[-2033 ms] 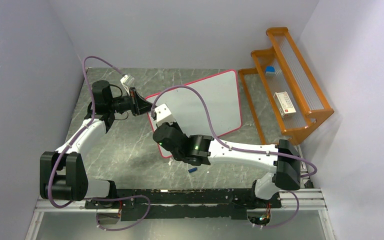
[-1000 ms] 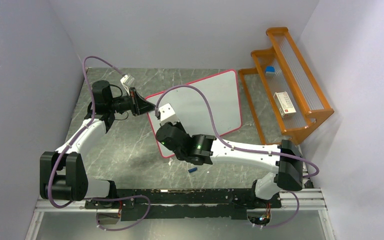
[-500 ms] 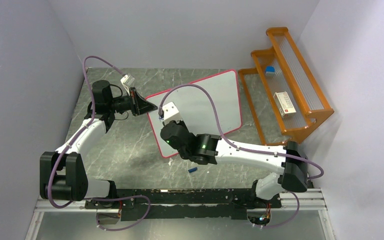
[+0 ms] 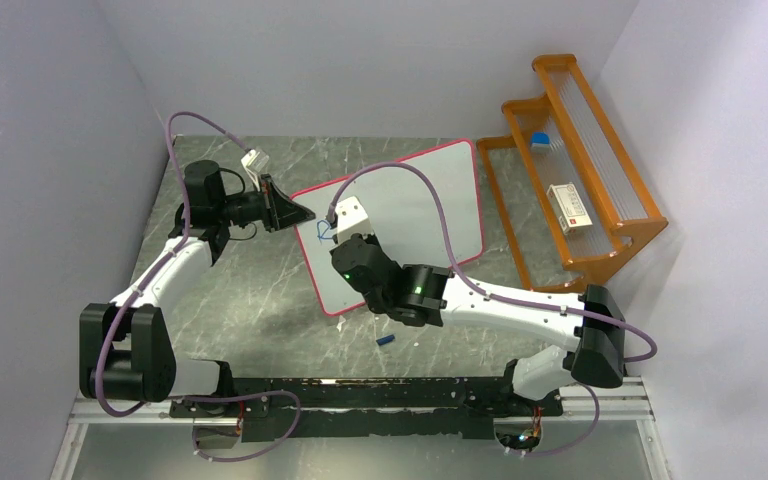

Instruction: Write a sentence on the whiteboard

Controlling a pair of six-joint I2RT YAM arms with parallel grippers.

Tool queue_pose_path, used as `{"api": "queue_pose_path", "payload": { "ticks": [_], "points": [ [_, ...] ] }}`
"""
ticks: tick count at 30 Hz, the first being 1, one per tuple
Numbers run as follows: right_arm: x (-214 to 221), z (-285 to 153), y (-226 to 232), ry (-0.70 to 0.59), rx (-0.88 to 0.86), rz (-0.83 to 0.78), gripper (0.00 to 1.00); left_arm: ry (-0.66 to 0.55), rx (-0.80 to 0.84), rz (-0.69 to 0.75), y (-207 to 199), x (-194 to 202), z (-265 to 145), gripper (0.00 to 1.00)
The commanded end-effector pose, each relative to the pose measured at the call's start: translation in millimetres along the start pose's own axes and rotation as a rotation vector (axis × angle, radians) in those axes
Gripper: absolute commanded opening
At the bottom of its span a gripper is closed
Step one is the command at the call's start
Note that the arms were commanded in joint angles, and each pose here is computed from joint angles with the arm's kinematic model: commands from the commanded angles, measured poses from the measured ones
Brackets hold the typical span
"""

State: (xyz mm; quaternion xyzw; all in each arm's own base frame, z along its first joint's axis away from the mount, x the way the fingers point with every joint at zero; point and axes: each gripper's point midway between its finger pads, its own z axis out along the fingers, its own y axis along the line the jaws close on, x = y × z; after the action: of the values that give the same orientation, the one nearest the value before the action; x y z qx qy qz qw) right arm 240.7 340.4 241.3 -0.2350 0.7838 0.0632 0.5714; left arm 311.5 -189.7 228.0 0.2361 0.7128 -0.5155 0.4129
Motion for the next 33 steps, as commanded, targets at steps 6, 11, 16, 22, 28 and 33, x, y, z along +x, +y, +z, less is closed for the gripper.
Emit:
{"api": "queue_pose_path", "payload": {
  "ticks": [6,11,16,22,28,33],
  "points": [
    [-13.2,9.8,-1.6,-0.038,0.017,0.029,0.00,0.059,-0.015,-0.012,8.5,23.8,6.7,0.05],
    [-13.1,13.3,0.6,-0.037,0.011,0.026,0.00,0.061,-0.015,-0.012,8.4,23.9,6.9,0.05],
    [-11.9,16.3,2.6,-0.035,0.002,0.029,0.00,0.061,-0.013,-0.013,8.6,24.0,6.9,0.05],
    [-11.0,20.3,2.5,-0.029,0.002,0.032,0.00,0.062,-0.011,-0.013,8.3,24.3,7.3,0.05],
    [-4.3,20.4,-3.7,-0.005,0.034,0.026,0.00,0.062,-0.016,-0.011,8.8,24.2,7.0,0.05],
    [-5.7,13.1,-8.1,-0.012,0.026,0.033,0.00,0.062,-0.023,-0.008,9.8,24.0,6.9,0.05]
  ]
}}
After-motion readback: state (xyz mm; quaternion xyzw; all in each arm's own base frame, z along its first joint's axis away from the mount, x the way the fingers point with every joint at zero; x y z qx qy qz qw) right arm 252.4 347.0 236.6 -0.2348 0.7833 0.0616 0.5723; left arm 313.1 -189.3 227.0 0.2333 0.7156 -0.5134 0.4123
